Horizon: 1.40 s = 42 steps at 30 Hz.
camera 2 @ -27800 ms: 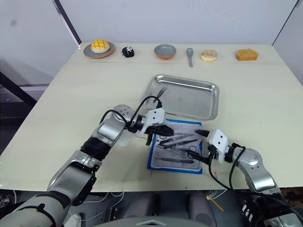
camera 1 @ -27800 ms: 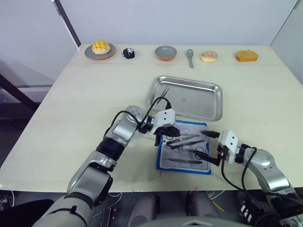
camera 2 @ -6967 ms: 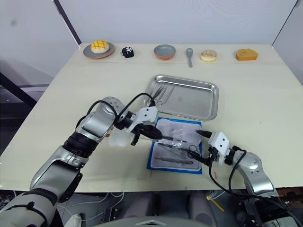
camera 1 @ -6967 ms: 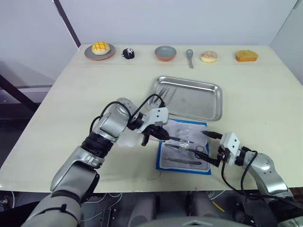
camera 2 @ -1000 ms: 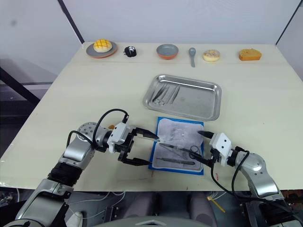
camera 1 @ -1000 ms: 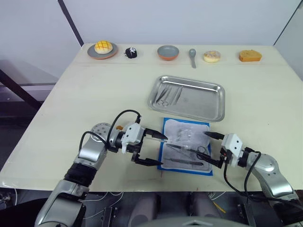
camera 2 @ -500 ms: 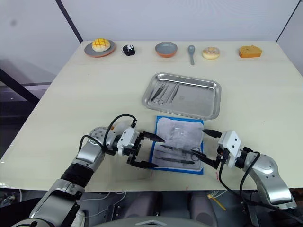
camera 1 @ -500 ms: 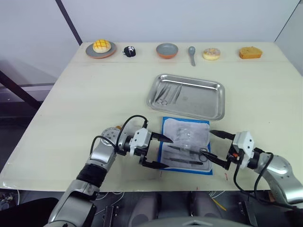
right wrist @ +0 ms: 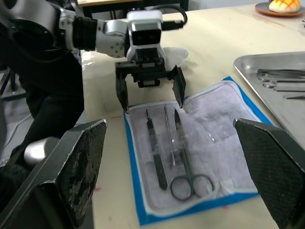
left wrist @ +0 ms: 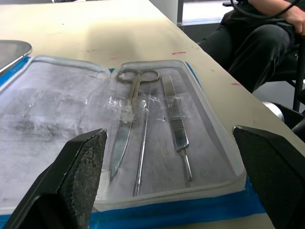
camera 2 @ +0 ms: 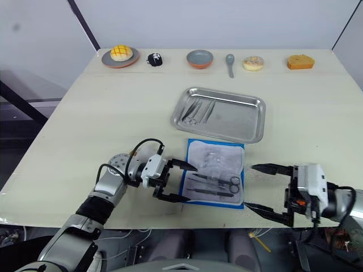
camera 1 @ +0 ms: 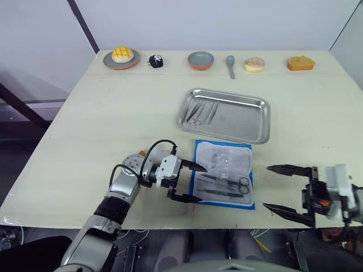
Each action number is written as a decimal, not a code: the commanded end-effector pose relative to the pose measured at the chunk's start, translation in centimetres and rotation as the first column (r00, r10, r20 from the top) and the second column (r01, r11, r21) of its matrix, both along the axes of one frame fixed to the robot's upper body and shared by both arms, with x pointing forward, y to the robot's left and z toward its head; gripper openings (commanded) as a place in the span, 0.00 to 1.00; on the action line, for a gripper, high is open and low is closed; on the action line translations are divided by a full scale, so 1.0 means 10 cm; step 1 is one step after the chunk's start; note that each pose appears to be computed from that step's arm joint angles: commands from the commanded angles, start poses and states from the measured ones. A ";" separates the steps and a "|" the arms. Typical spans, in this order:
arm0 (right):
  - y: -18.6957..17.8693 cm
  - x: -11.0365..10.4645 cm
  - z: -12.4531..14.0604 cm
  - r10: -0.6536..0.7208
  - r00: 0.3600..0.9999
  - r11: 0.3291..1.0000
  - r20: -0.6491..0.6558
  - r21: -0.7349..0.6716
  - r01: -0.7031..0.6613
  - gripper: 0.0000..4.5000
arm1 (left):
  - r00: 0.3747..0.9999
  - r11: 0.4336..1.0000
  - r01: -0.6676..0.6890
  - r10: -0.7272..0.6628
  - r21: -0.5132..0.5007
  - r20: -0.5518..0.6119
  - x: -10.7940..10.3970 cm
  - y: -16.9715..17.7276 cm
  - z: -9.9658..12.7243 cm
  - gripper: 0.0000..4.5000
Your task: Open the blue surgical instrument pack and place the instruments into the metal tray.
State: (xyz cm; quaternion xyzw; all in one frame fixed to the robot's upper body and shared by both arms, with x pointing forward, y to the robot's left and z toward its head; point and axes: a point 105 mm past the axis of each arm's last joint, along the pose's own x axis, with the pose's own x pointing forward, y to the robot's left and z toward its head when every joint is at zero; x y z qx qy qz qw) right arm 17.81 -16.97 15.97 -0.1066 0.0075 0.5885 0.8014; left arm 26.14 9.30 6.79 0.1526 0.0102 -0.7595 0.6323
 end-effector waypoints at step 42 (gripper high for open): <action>0.23 0.32 -0.17 -0.159 0.987 0.970 0.018 -0.183 0.160 1.00 | 0.988 0.964 0.148 -0.136 0.221 -0.068 -0.01 -0.06 -0.51 0.99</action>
